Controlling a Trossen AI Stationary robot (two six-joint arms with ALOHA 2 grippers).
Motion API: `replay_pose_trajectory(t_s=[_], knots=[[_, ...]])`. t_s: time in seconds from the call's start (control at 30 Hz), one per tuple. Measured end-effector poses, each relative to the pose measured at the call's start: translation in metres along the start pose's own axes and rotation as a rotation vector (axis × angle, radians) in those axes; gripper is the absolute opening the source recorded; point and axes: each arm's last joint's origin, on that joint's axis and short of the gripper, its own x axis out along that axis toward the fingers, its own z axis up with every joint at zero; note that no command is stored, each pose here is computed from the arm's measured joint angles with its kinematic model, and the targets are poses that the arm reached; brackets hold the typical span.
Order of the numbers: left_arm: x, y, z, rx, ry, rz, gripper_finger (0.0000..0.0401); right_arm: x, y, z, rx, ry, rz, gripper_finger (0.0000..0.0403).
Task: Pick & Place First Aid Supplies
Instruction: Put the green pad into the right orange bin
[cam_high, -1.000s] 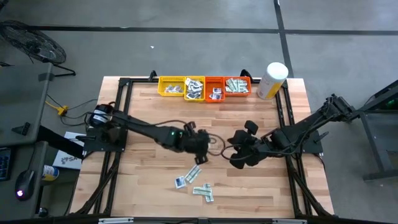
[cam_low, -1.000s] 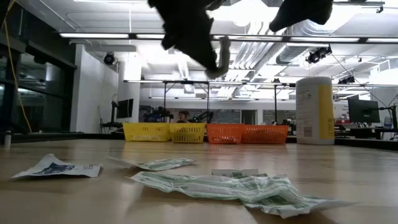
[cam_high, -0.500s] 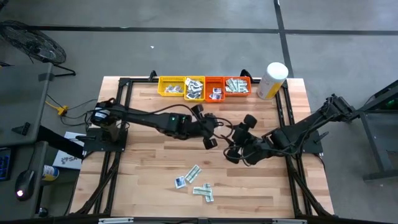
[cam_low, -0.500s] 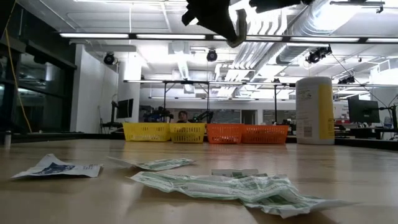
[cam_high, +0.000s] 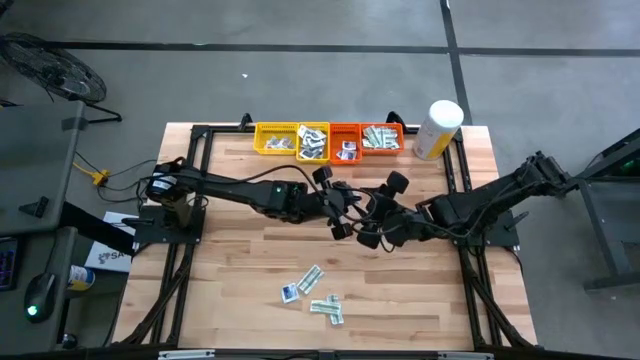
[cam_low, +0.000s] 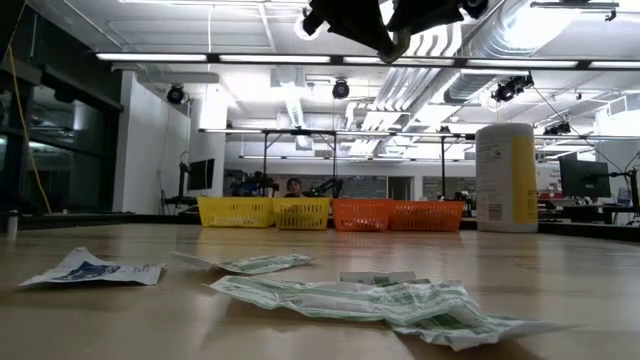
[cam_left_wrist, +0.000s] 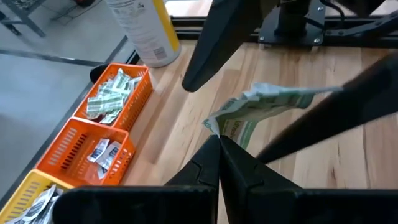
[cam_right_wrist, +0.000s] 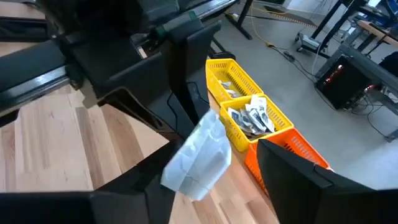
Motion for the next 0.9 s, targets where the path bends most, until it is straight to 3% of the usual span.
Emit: replay_pose_trajectory(t_s=[0.2,0.53,0.77,0.9], knots=[[0.000,0.000,-0.001,0.005,0.008,0.003,0.0000,0.000,0.000,-0.001,-0.021,0.009,0.000,0.0155],[0.000,0.000,-0.001,0.003,0.006,0.003,0.0000,0.000,-0.001,-0.001,-0.009,0.005,-0.017,0.0013],[0.000,0.001,0.000,0.052,0.003,0.028,0.0000,0.003,-0.003,-0.001,0.004,0.018,0.002,0.0003],[0.000,0.003,-0.002,0.147,0.020,0.084,0.0007,0.010,-0.010,0.000,0.055,0.043,-0.010,0.0002]])
